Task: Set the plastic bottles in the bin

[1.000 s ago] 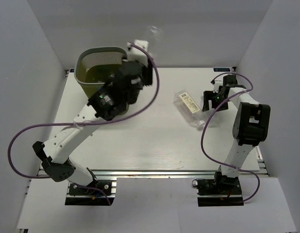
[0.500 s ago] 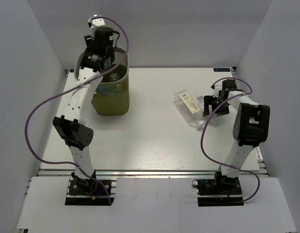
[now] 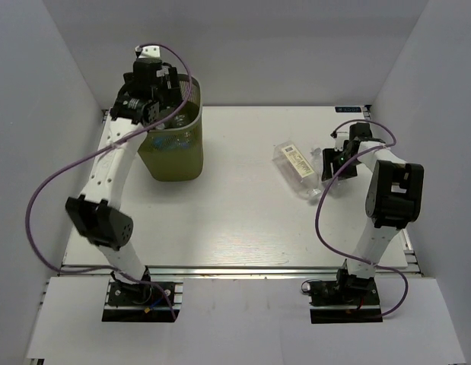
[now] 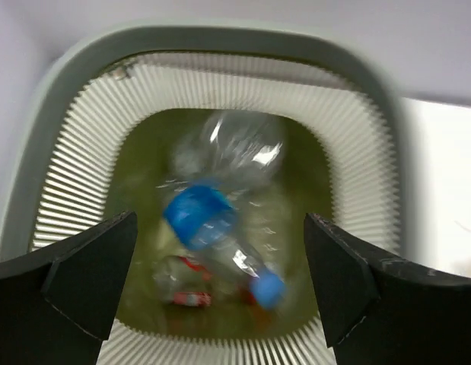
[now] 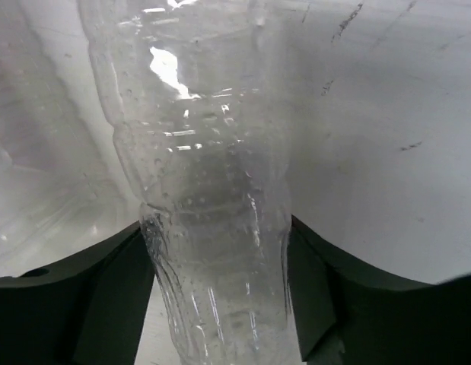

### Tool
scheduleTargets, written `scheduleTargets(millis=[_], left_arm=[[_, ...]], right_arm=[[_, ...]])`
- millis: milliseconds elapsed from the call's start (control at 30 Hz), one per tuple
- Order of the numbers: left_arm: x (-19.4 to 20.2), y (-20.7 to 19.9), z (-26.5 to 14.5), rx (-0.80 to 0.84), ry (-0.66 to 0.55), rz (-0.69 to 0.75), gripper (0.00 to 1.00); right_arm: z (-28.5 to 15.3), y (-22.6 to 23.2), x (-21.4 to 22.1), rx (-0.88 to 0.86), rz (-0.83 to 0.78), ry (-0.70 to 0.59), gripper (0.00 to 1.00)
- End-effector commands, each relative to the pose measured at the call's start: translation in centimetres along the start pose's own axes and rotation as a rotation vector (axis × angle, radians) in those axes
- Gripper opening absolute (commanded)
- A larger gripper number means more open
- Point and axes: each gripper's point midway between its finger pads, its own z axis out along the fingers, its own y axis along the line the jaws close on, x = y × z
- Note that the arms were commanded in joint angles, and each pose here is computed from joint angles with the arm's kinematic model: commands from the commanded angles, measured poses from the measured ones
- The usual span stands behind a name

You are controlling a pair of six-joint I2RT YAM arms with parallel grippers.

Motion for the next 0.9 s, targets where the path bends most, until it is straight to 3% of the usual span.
scheduleTargets(millis=[0, 33, 133, 167, 233, 267, 333, 500, 533, 667, 733, 867], left_arm=[[-6.3, -2.8, -9.8, 0.344, -0.236, 0.014, 1.0], [-6.7, -5.4, -12.0, 0.532, -0.281, 0.045, 1.0], [-2.8, -9.7, -16.2, 0.868, -0.232, 0.114, 1.0], [0.8, -12.0, -17.6, 1.053, -0.147, 0.127, 1.0], [4.9, -13.8, -19.4, 1.183, -0.028, 0.118, 1.0], [8.4, -13.7, -19.4, 1.189, 0.04, 0.121, 1.0], [11.5, -14.1, -20.3, 1.203, 0.097, 0.105, 1.0], [19.0, -14.9, -20.8, 1.235, 0.261, 0.099, 1.0], [21.5, -15.3, -20.1, 1.216, 0.328, 0.112, 1.0], [26.1, -16.1, -19.1, 1.179, 0.425, 0.115, 1.0], [28.0, -16.2, -18.8, 1.162, 0.463, 0.115, 1.0], [30.7, -16.8, -19.4, 1.163, 0.526, 0.074, 1.0]], right_arm=[[-0.1, 0.3, -1.6, -0.043, -0.035, -0.03, 0.64], [-0.4, 1.1, -2.0, -0.092, -0.042, -0.046, 0.51], [-2.6, 2.8, -4.8, -0.185, -0.143, -0.134, 0.32], [-4.4, 4.2, -6.8, -0.242, -0.171, -0.191, 0.24], [-7.3, 5.1, -10.1, -0.254, -0.231, -0.289, 0.2], [-9.4, 6.4, -12.6, -0.291, -0.27, -0.364, 0.18], [-14.0, 8.0, -17.2, -0.298, -0.352, -0.503, 0.17], [-20.8, 19.9, -21.3, -0.609, -0.591, -0.686, 0.18], [-23.6, 23.3, -22.8, -0.654, -0.662, -0.78, 0.18], [-27.6, 34.2, -23.9, -0.875, -0.81, -0.977, 0.17], [-28.6, 36.5, -24.2, -0.922, -0.802, -1.026, 0.17], [-32.5, 43.4, -25.6, -1.013, -0.825, -1.244, 0.17]])
